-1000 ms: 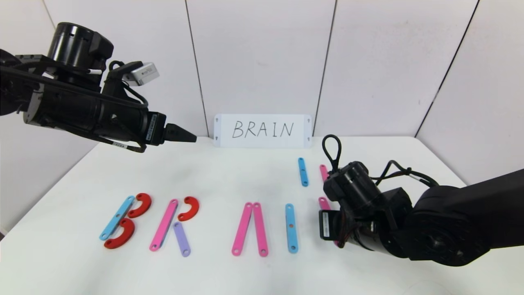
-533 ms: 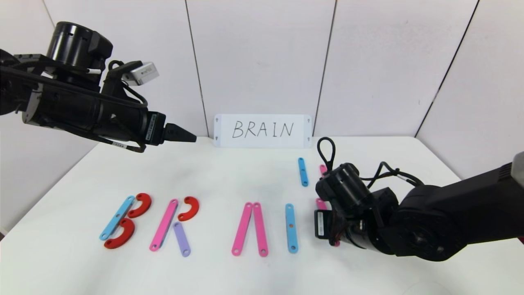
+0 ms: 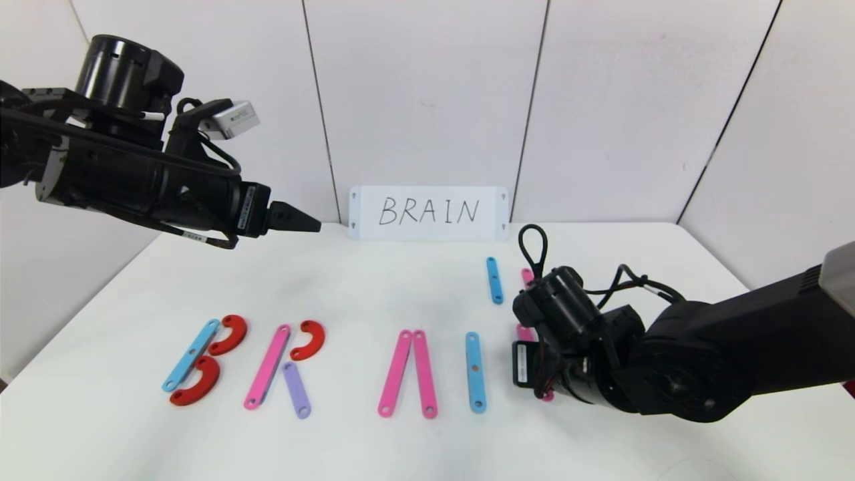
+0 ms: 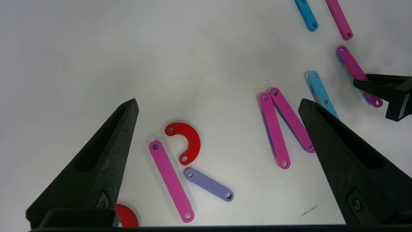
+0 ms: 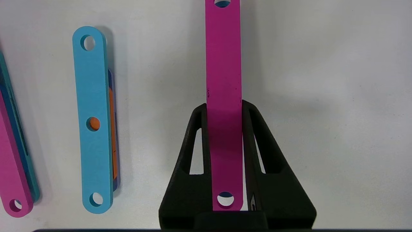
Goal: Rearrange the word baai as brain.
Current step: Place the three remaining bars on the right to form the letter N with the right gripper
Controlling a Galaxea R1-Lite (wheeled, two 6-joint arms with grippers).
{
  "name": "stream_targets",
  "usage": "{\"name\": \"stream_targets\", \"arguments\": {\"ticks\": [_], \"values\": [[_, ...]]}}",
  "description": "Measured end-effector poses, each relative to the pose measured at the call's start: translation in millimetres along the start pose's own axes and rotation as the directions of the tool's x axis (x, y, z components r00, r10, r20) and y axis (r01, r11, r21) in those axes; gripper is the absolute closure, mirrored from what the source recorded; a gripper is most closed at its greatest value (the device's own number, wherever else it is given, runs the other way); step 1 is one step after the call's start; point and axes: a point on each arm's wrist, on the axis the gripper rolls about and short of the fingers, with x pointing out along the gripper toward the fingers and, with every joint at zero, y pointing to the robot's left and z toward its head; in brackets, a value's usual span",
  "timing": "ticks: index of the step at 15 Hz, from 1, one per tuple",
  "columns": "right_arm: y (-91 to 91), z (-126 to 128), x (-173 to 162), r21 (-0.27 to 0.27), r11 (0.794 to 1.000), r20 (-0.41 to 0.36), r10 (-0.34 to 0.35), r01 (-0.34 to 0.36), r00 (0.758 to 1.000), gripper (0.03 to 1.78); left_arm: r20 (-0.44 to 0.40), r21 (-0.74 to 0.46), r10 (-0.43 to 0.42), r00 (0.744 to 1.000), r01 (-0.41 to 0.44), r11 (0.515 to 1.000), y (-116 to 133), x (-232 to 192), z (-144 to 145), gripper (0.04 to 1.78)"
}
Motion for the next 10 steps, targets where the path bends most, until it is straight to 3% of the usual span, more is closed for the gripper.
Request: {"name": "stream_targets", "arguments": {"ticks": [10], "values": [[-0.9, -2.5, 2.4, -0.007, 1.0, -0.01, -0.007, 0.007, 1.0, 1.51, 0.0, 0.001, -0.003, 1.0, 0.003, 1.0, -0.7, 0.3, -0.5, 0.08]]}}
